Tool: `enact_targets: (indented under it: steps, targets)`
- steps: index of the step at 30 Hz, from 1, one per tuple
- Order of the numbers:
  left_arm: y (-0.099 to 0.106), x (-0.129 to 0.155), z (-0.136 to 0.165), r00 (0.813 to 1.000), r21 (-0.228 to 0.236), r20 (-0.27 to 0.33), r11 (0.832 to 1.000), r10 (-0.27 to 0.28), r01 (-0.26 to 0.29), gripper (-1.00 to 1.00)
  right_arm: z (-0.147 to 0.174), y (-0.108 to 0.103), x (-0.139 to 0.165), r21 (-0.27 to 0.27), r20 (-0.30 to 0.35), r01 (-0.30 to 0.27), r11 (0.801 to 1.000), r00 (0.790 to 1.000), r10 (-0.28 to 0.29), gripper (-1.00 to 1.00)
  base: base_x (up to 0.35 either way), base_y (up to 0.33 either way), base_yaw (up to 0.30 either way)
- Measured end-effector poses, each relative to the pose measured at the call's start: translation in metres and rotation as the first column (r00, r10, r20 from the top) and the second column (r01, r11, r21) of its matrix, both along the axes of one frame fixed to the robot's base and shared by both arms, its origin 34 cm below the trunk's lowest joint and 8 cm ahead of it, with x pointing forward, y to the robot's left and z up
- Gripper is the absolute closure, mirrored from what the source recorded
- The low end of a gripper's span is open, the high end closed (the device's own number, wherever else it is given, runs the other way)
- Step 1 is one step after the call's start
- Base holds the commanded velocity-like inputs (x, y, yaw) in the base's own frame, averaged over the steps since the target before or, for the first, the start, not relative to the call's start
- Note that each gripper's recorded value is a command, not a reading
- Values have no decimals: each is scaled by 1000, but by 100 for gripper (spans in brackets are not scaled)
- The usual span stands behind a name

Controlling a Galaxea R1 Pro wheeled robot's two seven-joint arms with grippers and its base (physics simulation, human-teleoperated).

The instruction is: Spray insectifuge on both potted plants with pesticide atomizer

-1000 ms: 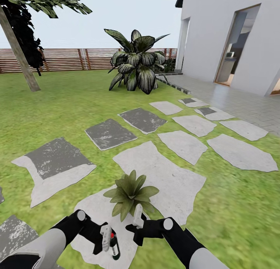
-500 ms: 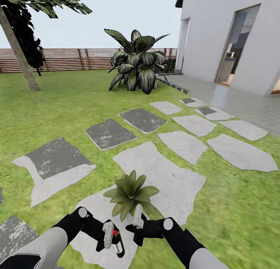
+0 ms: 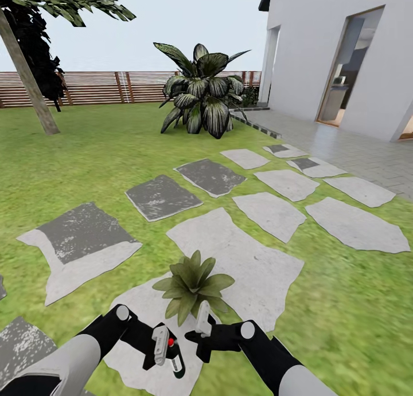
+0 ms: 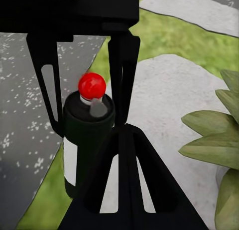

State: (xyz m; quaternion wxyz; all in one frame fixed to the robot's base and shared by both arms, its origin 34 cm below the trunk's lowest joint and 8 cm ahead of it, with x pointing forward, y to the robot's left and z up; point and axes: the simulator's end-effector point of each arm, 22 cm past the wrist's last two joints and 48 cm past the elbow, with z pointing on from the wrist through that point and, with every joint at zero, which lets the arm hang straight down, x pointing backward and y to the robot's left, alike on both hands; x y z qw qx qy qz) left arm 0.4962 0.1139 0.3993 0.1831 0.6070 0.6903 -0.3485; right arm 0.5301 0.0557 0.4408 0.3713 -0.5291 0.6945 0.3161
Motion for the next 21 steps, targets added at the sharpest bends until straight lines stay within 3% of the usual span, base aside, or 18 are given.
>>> enact_targets:
  steps: [9,15,21]
  targets:
    - [-22,0,4,1000,-27,6,1000,-8,8,100,0,0,0,1,0,0,1000,1000,0,100,0,0,0]
    - [-25,1,5,1000,-33,8,999,-5,6,100,0,1,0,1,0,0,1000,1000,0,100,0,0,0]
    - [-34,9,14,999,-90,4,995,47,-47,100,0,1,0,1,0,0,1000,1000,0,100,0,0,0]
